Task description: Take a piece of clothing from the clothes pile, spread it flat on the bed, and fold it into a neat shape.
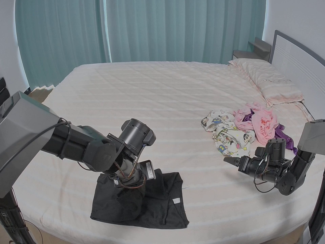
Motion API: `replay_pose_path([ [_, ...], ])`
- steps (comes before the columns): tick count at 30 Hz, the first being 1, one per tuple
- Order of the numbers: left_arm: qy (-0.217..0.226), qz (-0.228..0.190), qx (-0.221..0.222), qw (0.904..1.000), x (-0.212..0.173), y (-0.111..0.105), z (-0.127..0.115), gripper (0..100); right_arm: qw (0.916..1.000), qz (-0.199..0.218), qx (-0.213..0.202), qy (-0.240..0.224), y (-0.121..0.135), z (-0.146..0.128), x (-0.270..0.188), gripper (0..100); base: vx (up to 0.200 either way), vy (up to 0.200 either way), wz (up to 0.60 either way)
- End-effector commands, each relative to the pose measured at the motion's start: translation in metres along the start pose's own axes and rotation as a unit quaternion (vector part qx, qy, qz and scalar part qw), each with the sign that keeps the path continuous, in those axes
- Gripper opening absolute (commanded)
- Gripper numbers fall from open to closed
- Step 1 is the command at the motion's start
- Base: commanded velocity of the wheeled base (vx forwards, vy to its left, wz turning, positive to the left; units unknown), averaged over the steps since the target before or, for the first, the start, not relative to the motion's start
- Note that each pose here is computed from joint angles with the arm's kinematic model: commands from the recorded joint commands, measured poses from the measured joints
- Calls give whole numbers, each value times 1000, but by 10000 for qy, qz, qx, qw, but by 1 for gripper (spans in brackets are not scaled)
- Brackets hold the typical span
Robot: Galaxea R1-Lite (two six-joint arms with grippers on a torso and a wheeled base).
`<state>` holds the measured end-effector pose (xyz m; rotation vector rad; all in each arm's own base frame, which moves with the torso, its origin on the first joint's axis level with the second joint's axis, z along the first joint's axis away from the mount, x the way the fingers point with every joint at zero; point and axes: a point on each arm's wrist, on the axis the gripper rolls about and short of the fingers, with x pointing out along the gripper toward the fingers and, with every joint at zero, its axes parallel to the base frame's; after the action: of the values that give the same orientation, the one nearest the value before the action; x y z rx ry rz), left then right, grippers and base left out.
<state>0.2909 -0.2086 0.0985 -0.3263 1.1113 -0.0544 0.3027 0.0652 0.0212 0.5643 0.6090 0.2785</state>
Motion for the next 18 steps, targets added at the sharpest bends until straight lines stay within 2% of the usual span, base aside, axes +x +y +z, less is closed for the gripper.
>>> replay_pose_path([
  [1, 34, 38, 14, 10000, 7, -1, 0, 0, 10000, -5, 3, 18, 0, -1, 0, 100, 0, 0, 0],
  [13, 165, 126, -8, 9998, 28, -3, 0, 0, 10000, -17, 9, 37, -1, -2, 1, 100, 0, 0, 0],
  [18, 343, -70, -21, 9994, 27, -4, 0, 0, 10000, -10, 2, 63, -1, -3, 2, 100, 0, 0, 0],
])
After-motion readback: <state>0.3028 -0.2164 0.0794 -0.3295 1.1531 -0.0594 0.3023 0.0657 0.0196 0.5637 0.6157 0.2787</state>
